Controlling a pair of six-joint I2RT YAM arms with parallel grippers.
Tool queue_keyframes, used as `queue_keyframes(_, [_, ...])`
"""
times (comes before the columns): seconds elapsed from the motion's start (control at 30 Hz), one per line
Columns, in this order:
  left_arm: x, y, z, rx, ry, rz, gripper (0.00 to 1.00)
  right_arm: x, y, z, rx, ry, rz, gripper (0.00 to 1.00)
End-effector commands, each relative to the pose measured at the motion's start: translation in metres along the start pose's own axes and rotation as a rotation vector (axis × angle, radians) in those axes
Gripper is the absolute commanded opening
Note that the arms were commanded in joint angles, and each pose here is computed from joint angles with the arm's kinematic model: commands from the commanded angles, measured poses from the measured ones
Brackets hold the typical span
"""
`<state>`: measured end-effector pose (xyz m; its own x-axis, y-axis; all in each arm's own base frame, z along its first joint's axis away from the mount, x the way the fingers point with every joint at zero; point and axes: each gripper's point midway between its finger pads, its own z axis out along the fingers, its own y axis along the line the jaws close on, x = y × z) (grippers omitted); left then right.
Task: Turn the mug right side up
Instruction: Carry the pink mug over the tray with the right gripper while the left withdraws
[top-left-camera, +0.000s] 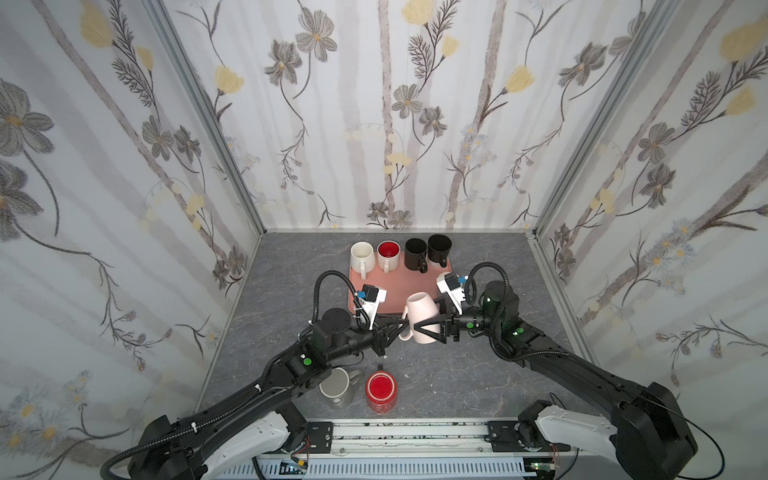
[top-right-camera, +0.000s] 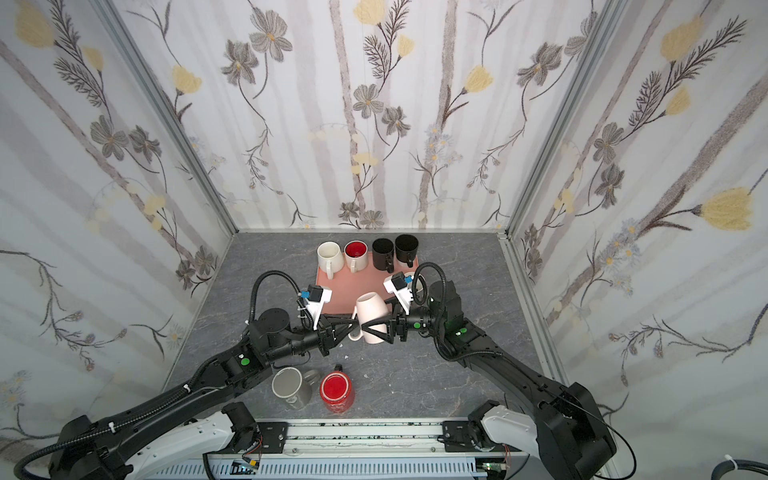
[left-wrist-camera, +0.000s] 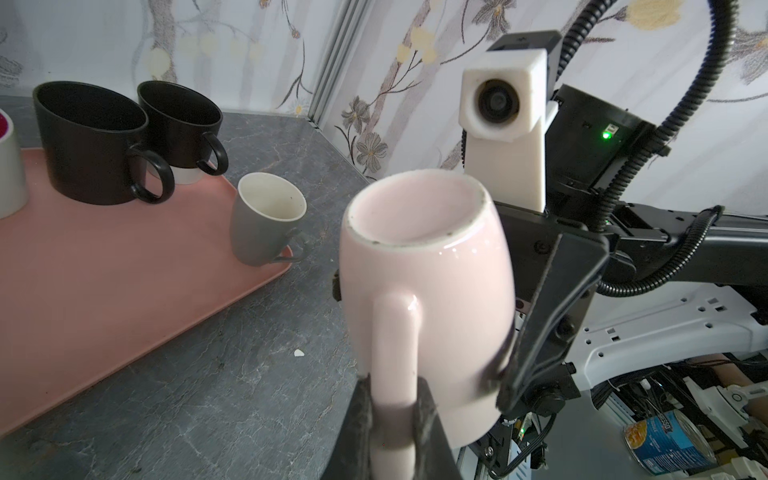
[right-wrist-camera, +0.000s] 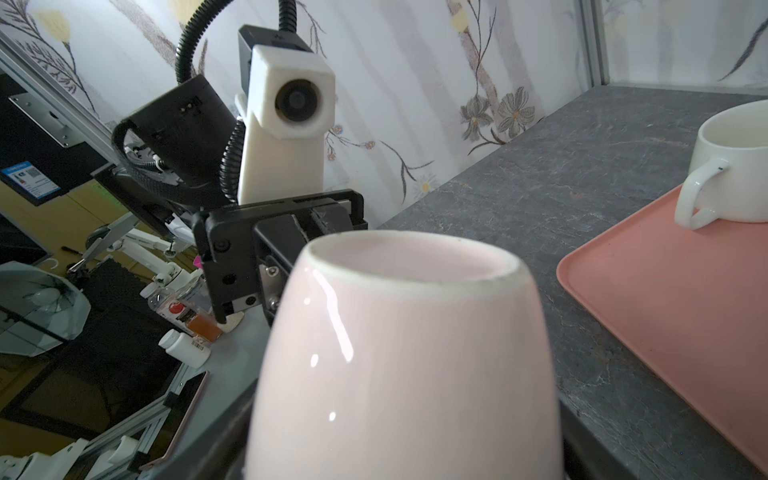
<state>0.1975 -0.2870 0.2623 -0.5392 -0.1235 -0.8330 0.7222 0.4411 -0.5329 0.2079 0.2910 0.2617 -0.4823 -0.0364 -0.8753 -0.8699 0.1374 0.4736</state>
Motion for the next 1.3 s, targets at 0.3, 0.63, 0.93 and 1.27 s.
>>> queue_keyframes(0.3, [-0.053,0.0,-0.002,-0.103,-0.255,-0.023,0.0,-0.092,-0.006,-0.059,0.356,-0.462,-0.147,0.87])
queue_keyframes(0.63, [-0.092,0.009,-0.02,-0.262,-0.455,0.014,0.0,-0.091,0.014,-0.077,0.264,-0.608,-0.049,0.71])
queue_keyframes(0.93, [-0.148,-0.005,-0.048,-0.255,-0.748,0.033,0.0,-0.077,0.041,-0.059,0.122,-0.685,0.021,0.64])
queue_keyframes(1.27, [-0.169,-0.035,-0.052,-0.073,-0.867,0.005,0.0,-0.102,0.068,-0.023,-0.153,-0.723,0.04,0.64])
